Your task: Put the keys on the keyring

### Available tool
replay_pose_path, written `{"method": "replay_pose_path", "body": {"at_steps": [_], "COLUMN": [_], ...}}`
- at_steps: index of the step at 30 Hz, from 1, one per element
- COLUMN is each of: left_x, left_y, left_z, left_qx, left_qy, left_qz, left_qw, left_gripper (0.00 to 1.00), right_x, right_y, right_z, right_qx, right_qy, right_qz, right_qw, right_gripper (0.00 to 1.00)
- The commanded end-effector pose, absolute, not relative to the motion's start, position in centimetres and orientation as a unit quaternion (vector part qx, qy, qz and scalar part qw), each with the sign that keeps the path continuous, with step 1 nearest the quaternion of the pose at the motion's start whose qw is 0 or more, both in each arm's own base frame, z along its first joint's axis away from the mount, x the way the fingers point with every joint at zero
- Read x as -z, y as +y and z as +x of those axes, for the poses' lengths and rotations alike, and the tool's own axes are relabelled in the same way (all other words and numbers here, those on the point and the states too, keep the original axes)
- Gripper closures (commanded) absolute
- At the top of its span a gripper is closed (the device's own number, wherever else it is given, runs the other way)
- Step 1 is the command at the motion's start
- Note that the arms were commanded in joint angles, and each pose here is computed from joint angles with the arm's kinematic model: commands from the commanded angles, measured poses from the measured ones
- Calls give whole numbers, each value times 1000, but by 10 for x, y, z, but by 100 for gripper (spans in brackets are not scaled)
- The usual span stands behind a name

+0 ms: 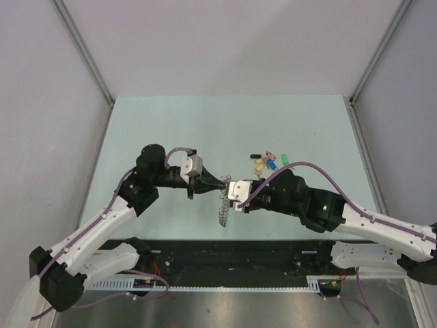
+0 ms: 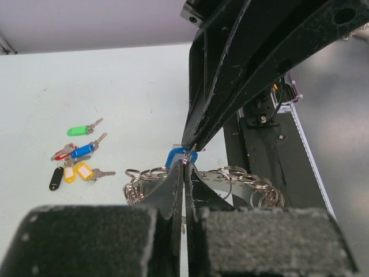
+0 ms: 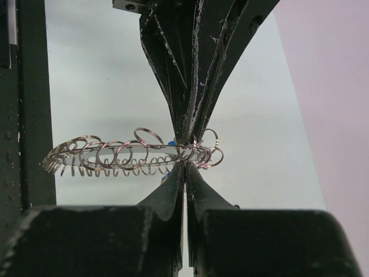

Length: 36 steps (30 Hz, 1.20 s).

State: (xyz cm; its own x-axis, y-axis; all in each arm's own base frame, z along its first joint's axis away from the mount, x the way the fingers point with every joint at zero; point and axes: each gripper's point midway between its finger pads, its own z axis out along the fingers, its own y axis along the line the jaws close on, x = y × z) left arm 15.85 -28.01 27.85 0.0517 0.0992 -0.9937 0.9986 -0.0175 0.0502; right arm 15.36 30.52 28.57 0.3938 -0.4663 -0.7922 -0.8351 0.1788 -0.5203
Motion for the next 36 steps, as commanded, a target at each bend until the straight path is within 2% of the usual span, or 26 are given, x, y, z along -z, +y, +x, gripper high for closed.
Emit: {"method": "replay_pose_path", "body": {"at_steps": [1,22,25,32,33,36], "left_x": [-304,-306,-307,-308,-307,-305], "left_y": [-276,-270,-270,-268,-267,-265], "left_z": [165,186,187,193,194,201], "left_qx": [464,431,430,418,415,404], "left_qy": [489,517,519,528,531,544], "left_qz": [518,486,483,472,469,459], "left_qw": [526,557,559,569,570,575], "left_gripper": [99,100,100,100,100,100], "right_x": [-298,-285,-283,-284,-285,-285], "right_y": [298,304,304,303,303,298], "right_z": [157,168,171,171,171,176], "right_qx": [-161,-195,-198,-218,-225,-228], "right_qy": [539,582,591,609,614,628], "right_qz": [-598,-522,-511,-478,-469,-443], "right_qw": [571,593,592,593,594,598], "right_gripper": [100,99,86,66,58,44]}}
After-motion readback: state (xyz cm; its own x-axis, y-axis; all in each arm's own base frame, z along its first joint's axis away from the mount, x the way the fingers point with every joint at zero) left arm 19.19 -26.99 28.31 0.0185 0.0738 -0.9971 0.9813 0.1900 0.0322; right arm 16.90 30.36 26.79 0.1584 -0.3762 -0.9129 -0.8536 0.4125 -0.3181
